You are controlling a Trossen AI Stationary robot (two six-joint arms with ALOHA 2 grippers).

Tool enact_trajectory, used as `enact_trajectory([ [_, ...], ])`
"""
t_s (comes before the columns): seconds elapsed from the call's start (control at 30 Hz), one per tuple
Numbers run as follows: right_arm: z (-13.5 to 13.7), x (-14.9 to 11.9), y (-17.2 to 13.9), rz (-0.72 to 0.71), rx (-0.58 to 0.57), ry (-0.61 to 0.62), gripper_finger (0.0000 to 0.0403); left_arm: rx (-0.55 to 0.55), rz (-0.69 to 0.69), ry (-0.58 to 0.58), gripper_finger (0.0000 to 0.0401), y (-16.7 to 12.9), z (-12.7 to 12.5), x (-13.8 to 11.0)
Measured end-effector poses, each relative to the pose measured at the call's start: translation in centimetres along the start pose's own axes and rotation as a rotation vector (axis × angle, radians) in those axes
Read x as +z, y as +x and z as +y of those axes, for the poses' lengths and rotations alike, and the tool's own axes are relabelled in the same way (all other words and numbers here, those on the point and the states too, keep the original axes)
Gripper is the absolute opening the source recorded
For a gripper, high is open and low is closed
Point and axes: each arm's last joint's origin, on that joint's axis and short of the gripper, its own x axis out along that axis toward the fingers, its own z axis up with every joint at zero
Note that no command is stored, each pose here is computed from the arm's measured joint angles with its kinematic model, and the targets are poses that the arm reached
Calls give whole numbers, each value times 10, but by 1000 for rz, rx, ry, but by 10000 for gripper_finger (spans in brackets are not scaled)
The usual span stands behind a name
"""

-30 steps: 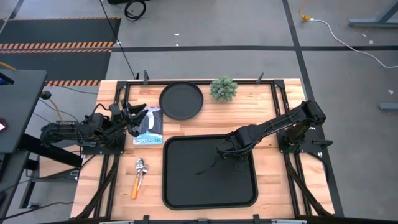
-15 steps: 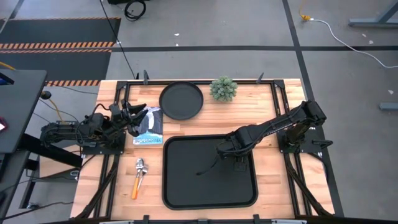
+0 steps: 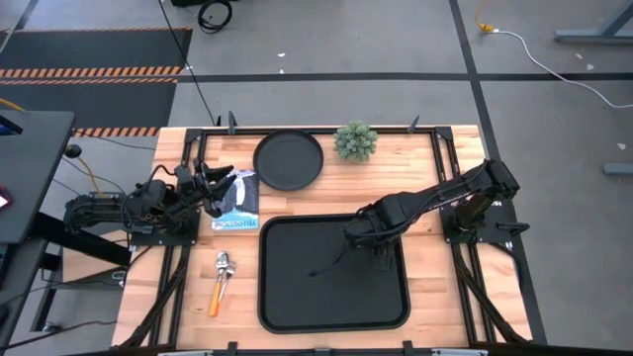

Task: Pick and place plate/cup/fork/spoon on tray
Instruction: Put the black plate on the black tray

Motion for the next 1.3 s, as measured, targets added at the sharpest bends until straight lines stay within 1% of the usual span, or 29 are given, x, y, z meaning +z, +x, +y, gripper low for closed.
enact_trajectory([
  [0.17, -1, 0, -15, -35, -7, -8, 239, 0, 0, 0, 148, 0, 0, 0],
  [0.27, -3, -3, -27, -98, -12, -26, 239, 0, 0, 0, 148, 0, 0, 0],
  [0.4, -9, -11, -46, -225, -12, -37, 239, 0, 2, 0, 148, 0, 0, 0],
  [0.53, -15, -21, -68, -380, 17, -37, 239, 0, 3, -13, 148, 0, 0, 0],
  [0.6, -18, -28, -73, -438, 25, -36, 239, -1, 3, -22, 148, 0, 0, 0],
  [0.83, -32, -53, -74, -569, -10, -7, 233, -1, 3, -36, 148, 0, 0, 0],
  [1.07, -36, -74, -71, -757, -51, 6, 225, -3, 4, -67, 148, 0, 0, 0],
  [1.2, -36, -84, -62, -868, -98, 9, 225, -48, 9, -93, 148, 0, -1, 0],
  [1.3, -37, -88, -52, -933, -97, 9, 224, -101, 12, -108, 148, 0, -3, 0],
])
